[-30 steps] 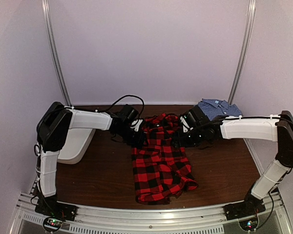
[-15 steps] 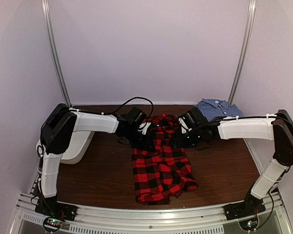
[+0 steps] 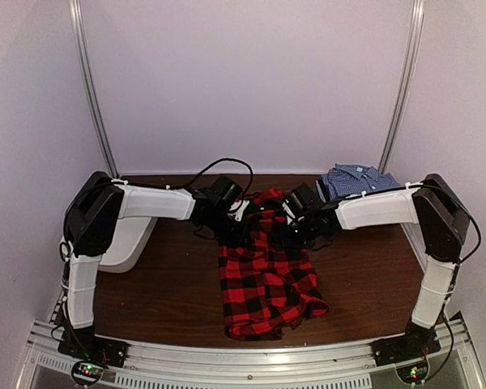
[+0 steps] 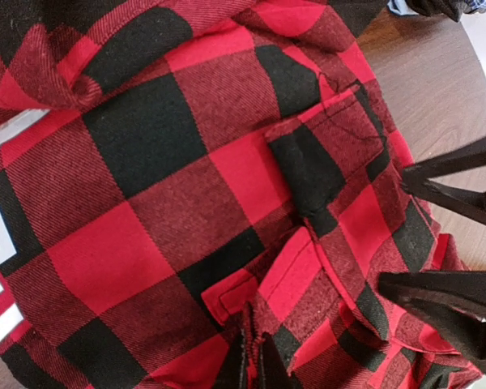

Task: Fold and stack the long sleeve shirts
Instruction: Pick up the sleeve from the center of the board.

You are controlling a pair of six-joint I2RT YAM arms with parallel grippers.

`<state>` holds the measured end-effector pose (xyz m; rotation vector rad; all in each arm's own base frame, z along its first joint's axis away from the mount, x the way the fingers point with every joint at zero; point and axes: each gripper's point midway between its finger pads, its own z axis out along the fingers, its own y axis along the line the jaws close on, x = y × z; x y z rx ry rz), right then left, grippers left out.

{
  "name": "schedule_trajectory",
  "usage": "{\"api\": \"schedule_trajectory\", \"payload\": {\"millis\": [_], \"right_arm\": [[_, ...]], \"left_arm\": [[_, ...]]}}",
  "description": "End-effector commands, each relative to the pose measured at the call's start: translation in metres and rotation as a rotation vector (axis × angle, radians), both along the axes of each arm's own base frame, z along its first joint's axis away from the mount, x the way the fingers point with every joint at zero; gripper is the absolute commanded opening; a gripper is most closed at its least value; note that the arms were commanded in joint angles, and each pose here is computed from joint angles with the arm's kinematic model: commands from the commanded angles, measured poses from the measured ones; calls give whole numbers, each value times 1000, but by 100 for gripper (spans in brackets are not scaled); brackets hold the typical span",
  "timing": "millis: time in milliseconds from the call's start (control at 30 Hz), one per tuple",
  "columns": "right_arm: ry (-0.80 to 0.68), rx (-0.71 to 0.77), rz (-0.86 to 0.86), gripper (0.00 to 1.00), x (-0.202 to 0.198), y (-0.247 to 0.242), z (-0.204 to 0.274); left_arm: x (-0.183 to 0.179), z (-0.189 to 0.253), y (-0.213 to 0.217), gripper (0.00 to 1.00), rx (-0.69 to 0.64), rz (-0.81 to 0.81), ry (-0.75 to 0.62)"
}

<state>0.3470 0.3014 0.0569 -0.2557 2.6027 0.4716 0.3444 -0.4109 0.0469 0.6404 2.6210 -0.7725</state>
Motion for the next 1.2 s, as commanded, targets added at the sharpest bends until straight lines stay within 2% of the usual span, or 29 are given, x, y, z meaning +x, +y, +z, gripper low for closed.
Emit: {"api": "schedule_trajectory", "payload": {"millis": [0,333,500,633,900,1167], "right_arm": [[-58,-1,11,71,24,20,10],[-11,-109,-18,70,33,16,-32],[4,-142,-28,65,33,12,-42],[-6,-160,-45,54,34,6,-38],[-11,-197,-45,21,35,2,-39],[-28,-187,-40,0,38,5,-25]], "left_arm": [[0,19,0,2,-35,7,-22],[1,24,3,2,-45,27,-38],[2,25,5,1,-43,37,-43],[3,28,8,1,-39,52,-58],[8,39,19,0,-50,98,-81],[12,47,31,0,-66,135,-93]]}}
